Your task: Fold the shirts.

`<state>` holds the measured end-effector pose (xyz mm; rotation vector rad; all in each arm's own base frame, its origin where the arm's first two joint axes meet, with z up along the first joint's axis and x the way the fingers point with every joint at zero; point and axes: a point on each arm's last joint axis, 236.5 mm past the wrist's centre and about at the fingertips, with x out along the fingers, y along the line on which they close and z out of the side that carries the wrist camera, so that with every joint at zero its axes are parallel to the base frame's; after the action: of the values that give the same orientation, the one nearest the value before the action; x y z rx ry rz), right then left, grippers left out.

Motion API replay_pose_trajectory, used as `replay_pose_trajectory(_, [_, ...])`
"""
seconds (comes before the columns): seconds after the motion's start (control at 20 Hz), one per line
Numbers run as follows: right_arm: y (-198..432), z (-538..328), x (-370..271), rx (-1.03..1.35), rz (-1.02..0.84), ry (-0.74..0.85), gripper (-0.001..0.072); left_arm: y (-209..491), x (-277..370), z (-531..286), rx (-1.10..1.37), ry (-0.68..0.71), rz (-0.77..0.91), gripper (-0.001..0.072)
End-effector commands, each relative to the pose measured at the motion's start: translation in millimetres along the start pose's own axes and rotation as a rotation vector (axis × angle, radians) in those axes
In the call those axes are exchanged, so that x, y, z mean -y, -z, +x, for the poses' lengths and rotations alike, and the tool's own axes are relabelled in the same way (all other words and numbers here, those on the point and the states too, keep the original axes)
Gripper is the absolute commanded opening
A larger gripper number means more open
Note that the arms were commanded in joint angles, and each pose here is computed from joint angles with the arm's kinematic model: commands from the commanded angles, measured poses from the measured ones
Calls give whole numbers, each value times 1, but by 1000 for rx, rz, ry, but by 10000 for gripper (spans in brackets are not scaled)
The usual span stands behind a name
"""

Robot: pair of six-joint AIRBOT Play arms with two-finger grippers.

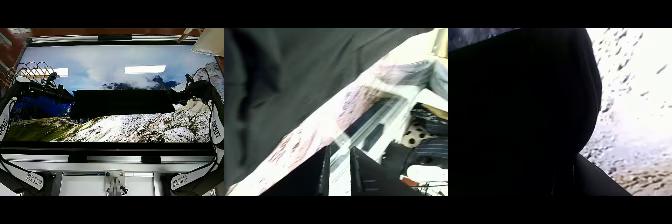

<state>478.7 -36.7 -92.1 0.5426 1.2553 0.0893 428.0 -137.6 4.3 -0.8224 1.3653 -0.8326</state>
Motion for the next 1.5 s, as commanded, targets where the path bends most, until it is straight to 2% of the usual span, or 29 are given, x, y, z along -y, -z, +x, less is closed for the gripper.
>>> replay_pose_trajectory(0.0, [-12, -29, -25, 62, -26, -49, 57, -16, 28, -1, 80, 47, 93, 113])
replay_pose_trajectory(0.1, [-18, -59, -42, 112, -61, -58, 57, -27, 46, 7, 137, 11, 173, 49])
replay_pose_trajectory(0.2, [-18, -92, -60, 151, -74, -72, 57, -33, 64, 26, 169, -9, 219, 29])
replay_pose_trajectory(0.55, [22, -182, -111, 169, -118, -118, 57, -16, 133, 182, 209, -6, 323, 29])
replay_pose_trajectory(0.9, [64, -252, -151, 223, -131, -165, 58, 31, 171, 291, 155, 94, 265, 29])
replay_pose_trajectory(1.05, [71, -273, -162, 275, -154, -175, 58, 41, 183, 318, 121, 119, 293, 28])
replay_pose_trajectory(1.25, [73, -285, -177, 311, -162, -223, 58, 59, 173, 338, 60, 118, 237, 28])
replay_pose_trajectory(1.45, [67, -278, -195, 334, -200, -245, 58, 36, 176, 301, 65, 142, 262, 25])
